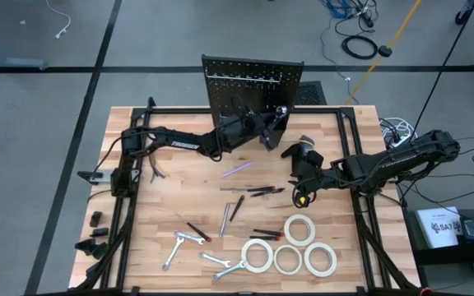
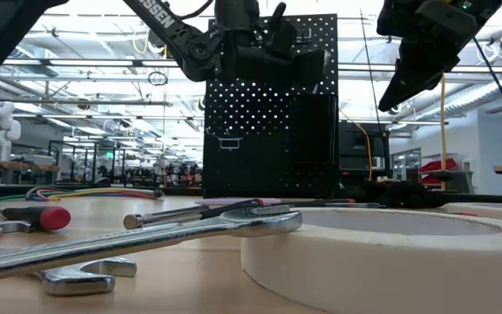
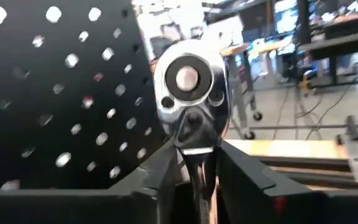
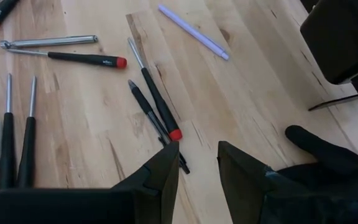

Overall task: Hang tools onto peg board
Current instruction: Put the black ratchet wrench into the black bin on the peg board

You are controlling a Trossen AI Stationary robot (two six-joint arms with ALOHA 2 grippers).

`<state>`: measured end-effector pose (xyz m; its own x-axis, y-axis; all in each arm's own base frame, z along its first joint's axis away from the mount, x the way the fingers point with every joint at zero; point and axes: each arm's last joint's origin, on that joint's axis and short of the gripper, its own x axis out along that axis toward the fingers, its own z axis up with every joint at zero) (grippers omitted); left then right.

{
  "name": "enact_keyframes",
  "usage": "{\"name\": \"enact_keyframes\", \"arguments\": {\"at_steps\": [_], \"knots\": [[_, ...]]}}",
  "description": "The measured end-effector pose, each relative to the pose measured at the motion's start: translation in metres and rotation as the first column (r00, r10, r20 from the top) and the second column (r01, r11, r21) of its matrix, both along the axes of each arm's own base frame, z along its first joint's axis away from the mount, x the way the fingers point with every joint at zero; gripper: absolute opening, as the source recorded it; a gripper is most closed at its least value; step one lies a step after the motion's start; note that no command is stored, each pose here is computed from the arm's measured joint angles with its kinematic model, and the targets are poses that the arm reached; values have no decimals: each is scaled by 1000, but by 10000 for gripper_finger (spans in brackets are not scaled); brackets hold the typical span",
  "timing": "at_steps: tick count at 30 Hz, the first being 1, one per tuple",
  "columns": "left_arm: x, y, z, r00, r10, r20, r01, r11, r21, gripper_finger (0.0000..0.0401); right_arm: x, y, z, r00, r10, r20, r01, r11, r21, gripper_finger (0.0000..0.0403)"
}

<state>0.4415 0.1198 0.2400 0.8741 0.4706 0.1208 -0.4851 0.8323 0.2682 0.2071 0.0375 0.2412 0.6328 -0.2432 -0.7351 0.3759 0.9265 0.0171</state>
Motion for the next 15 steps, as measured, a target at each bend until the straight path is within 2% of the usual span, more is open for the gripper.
{"name": "enact_keyframes", "arguments": {"at_steps": [5, 15], "knots": [[-2, 0, 2, 999, 29, -43, -30, 999, -21, 134, 0, 0, 0, 1000, -8, 2, 8, 1000, 11, 105], [-25, -6, 28, 964, 22, -263, -41, 997, -70, 137, -1, 0, -1, 1000, -6, -8, 6, 1000, 13, 105]]}}
